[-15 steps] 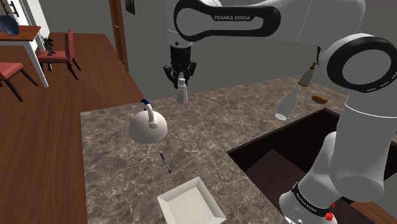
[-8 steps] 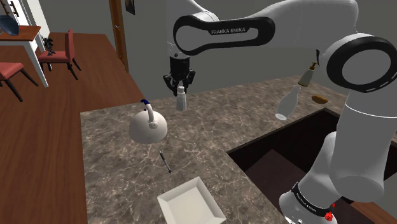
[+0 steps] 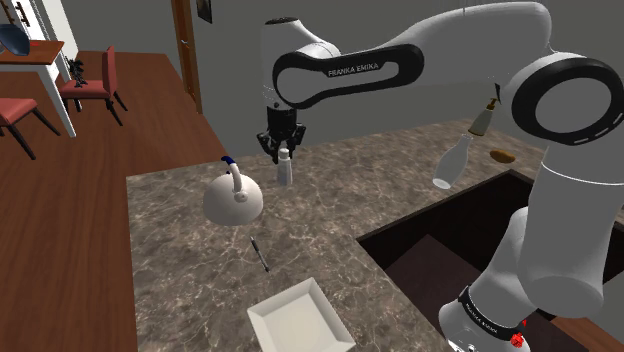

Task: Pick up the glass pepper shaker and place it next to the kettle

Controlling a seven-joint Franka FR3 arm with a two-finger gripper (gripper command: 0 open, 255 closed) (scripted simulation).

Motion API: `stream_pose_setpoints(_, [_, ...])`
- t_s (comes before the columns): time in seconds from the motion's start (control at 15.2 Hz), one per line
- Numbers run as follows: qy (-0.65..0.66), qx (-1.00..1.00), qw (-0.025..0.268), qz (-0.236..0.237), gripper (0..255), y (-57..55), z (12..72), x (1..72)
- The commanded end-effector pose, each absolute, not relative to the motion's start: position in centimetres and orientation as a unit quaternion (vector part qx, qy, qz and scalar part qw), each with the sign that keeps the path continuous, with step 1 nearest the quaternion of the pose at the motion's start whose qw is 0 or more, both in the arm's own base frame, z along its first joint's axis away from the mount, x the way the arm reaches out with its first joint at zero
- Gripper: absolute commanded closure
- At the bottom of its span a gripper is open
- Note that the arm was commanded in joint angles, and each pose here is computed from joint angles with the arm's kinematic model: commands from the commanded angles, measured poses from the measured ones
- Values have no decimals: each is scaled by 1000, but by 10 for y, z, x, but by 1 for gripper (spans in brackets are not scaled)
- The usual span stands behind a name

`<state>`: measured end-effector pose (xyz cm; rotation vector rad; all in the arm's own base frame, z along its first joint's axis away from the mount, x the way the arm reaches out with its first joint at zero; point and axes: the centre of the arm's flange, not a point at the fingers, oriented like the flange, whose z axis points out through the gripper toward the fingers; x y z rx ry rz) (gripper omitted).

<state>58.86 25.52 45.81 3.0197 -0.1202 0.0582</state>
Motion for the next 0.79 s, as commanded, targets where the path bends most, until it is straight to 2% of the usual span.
stream_pose_setpoints(0.0, [-40,997,59,20,255,256,447,590])
stream_pose_setpoints(0.73, [-40,997,59,20,255,256,389,590])
